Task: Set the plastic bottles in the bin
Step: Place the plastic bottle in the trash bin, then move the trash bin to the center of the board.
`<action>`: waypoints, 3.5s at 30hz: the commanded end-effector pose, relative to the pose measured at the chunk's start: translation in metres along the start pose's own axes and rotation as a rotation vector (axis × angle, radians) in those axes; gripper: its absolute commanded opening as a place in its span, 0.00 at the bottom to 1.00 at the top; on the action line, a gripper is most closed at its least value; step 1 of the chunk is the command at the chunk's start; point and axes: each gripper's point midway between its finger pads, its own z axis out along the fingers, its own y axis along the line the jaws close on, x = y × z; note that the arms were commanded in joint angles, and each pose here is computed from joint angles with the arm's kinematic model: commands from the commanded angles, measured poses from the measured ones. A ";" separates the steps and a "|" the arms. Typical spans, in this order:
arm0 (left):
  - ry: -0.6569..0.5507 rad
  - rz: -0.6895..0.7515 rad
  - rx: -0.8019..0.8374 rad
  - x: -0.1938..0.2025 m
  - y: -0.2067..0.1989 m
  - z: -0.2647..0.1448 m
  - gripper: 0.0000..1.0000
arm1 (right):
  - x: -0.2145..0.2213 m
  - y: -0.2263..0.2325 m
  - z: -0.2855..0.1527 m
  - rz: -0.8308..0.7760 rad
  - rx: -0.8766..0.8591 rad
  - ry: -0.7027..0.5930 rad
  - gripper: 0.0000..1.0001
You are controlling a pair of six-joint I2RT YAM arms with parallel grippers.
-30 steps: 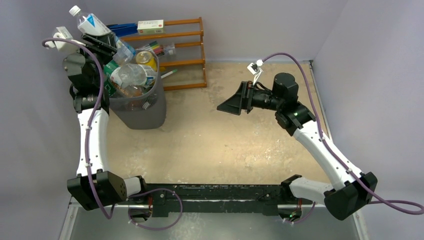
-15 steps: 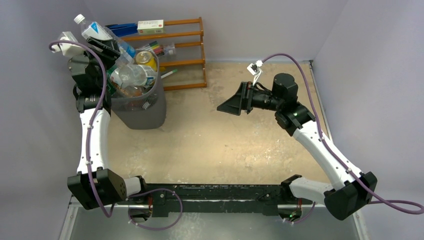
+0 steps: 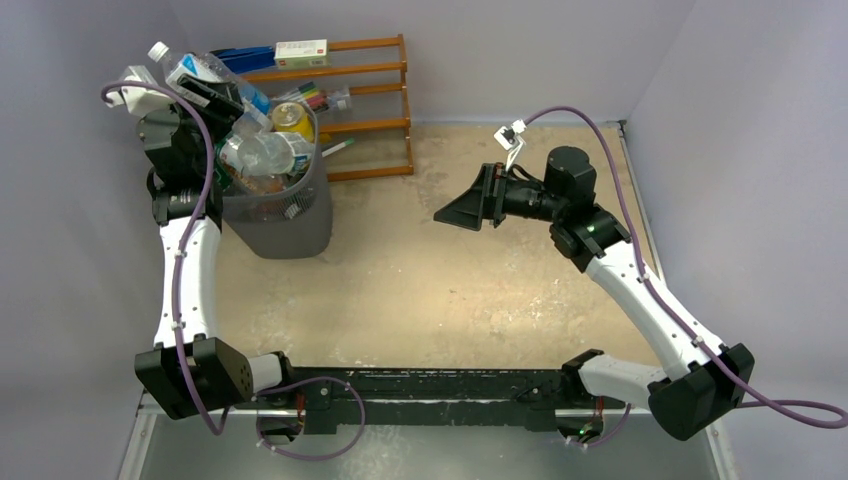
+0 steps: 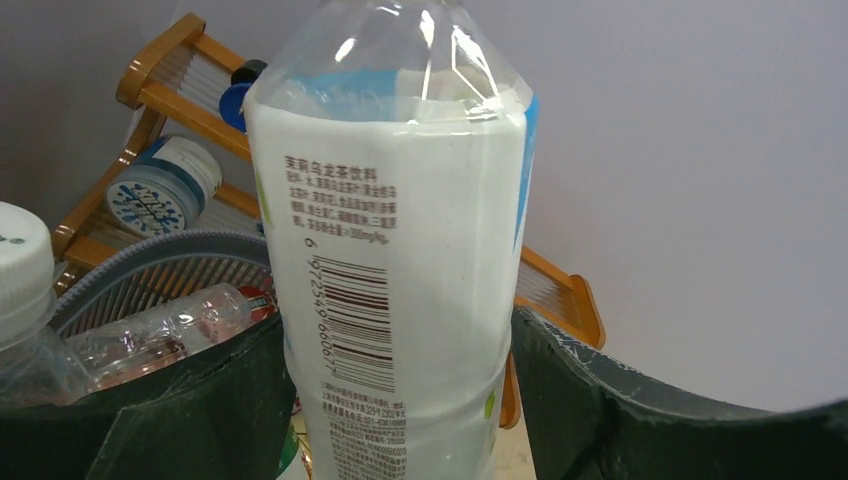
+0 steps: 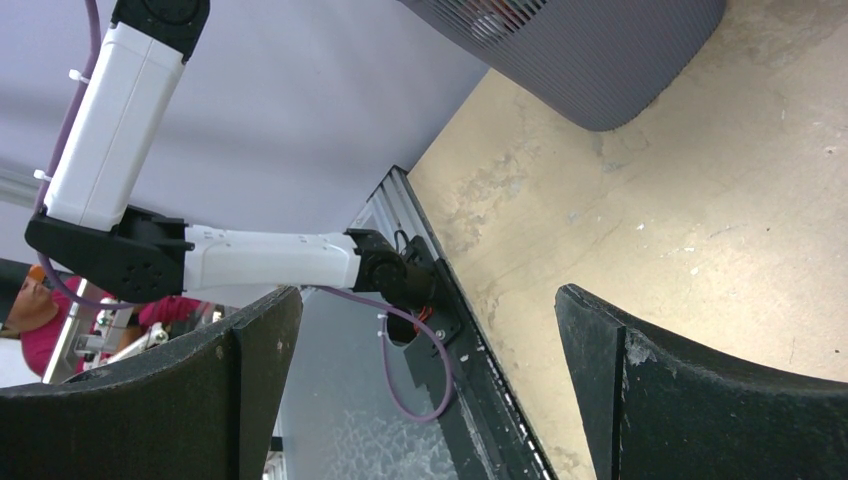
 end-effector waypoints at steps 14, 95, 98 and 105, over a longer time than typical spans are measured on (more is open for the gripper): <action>-0.082 0.039 -0.020 -0.050 -0.029 -0.020 0.75 | -0.001 0.011 -0.005 -0.038 -0.048 -0.014 1.00; -0.059 0.207 -0.899 -0.075 0.177 -0.161 0.89 | -0.030 -0.024 0.046 -0.056 -0.006 0.143 0.95; -0.036 0.163 -0.884 -0.057 0.194 -0.157 0.88 | -0.024 -0.028 0.045 -0.047 -0.001 0.150 0.95; 0.041 0.103 -0.687 -0.021 0.206 -0.117 0.81 | -0.015 -0.041 0.048 -0.039 0.019 0.161 0.95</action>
